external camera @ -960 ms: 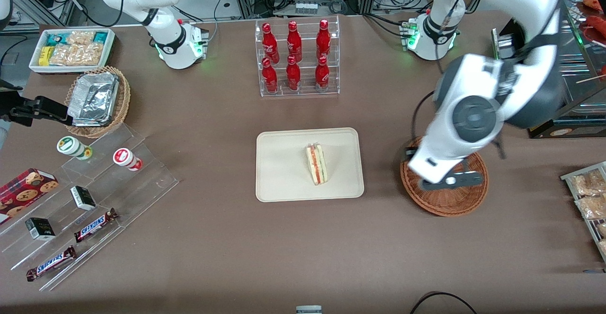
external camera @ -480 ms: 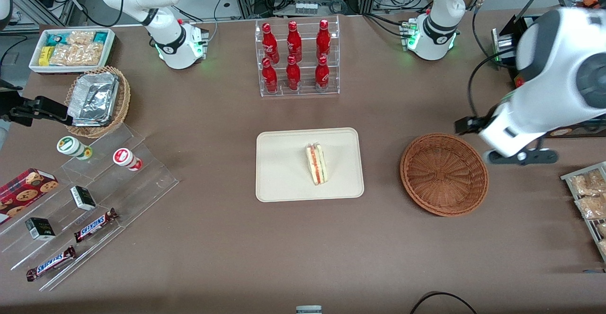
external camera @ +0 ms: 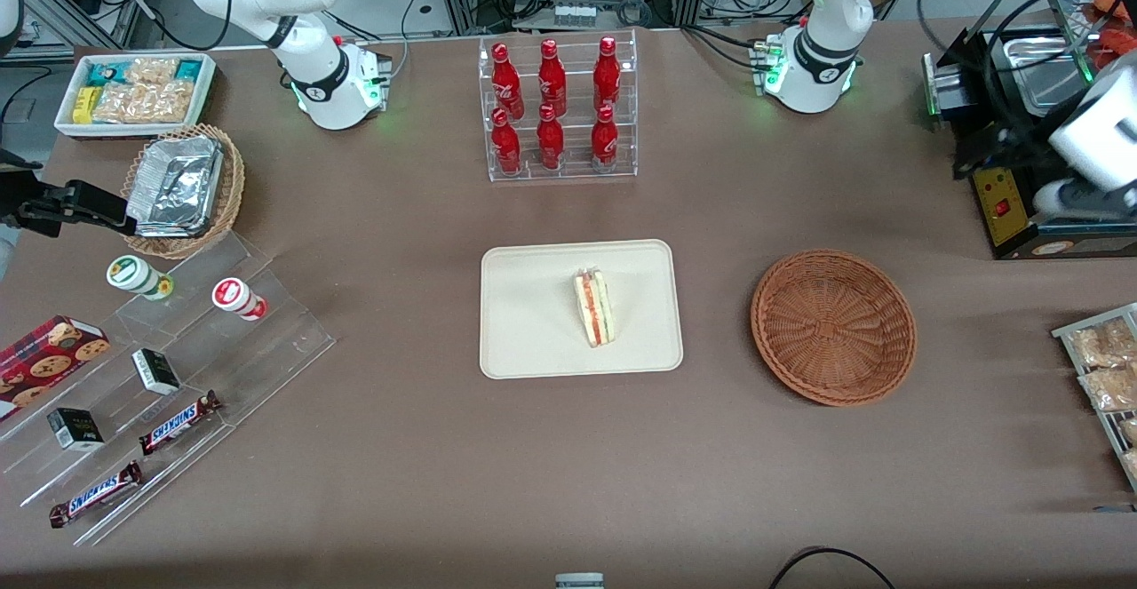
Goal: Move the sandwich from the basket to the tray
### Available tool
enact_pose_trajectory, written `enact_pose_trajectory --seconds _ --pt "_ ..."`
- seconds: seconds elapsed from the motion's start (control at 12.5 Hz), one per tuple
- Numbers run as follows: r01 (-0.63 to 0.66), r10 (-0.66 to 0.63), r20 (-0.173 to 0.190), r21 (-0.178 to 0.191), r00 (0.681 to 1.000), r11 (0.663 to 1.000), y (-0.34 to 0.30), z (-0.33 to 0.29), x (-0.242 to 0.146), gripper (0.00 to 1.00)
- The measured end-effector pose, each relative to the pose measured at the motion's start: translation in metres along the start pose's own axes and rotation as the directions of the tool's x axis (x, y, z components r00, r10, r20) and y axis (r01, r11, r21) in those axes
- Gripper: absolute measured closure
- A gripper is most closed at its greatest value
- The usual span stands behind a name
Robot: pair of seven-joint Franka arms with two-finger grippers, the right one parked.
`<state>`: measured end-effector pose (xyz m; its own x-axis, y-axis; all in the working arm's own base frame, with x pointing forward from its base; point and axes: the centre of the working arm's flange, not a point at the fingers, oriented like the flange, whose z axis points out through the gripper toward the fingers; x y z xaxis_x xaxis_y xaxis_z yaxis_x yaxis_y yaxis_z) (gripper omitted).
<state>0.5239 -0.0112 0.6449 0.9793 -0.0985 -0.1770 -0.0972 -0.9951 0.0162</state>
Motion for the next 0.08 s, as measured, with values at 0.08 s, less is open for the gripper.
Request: enact_pose_trajectory --seconds 0.08 --pt "0.000 0.000 -0.011 0.002 1.000 1.000 0.0003 -0.0071 -0.0082 0.00"
